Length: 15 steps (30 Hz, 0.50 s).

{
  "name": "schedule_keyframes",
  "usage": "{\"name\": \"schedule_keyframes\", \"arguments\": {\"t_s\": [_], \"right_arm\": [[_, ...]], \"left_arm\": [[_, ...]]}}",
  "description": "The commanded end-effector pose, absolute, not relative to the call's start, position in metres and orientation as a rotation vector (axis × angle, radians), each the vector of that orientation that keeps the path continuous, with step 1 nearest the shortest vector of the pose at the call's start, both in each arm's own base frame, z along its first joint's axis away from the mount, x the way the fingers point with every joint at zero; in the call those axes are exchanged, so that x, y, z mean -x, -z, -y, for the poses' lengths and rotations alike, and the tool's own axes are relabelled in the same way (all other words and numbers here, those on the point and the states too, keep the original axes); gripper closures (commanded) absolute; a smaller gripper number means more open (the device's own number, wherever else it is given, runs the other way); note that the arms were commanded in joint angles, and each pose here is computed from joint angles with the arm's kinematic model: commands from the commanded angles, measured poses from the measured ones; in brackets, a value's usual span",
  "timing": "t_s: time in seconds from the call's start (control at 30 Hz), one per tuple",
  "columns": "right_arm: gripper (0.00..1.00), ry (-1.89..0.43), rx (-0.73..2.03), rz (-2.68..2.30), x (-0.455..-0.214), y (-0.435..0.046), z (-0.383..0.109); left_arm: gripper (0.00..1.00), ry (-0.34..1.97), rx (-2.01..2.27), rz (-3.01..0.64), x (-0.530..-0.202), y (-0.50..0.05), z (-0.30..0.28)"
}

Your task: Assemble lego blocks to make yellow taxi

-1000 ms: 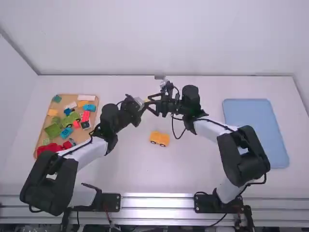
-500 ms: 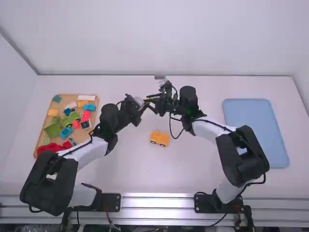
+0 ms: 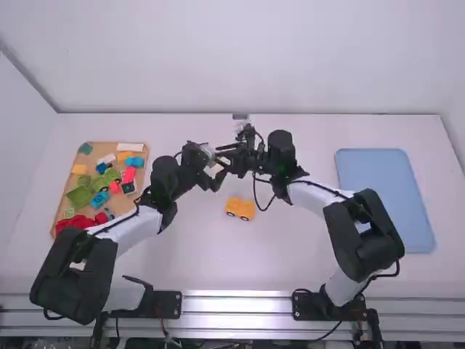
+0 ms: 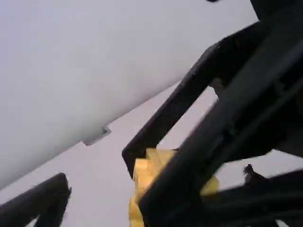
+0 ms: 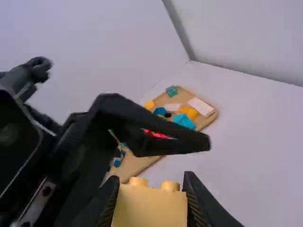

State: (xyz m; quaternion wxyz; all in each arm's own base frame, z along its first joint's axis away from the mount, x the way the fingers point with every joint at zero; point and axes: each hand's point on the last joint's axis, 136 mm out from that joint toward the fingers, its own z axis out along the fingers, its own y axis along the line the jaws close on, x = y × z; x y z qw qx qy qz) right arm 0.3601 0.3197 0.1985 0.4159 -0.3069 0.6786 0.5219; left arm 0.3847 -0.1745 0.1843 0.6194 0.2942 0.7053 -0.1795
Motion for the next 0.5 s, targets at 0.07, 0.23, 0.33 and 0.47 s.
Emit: {"name": "schedule_keyframes", "arguments": {"t_s": [0.07, 0.23, 0.33, 0.47], "right_arm": [[0.89, -1.295, 0.886, -1.599, -0.363, -0.211, -0.309], [0.89, -1.305, 1.003, -1.537, -0.361, -0.219, -0.301], [0.88, -1.281, 1.082, -1.499, -0.359, -0.222, -0.302], [0.87, -1.28, 1.237, -1.406, -0.345, -0.228, -0.308]], "left_arm": [[0.01, 0.599, -0.636, -1.641, -0.379, -0.188, 0.17], [0.01, 0.824, -0.682, -1.609, -0.361, -0.196, 0.151], [0.01, 0.92, -0.746, -1.57, -0.347, -0.2, 0.141], [0.01, 1.058, -0.839, -1.516, -0.327, -0.21, 0.135]]}}
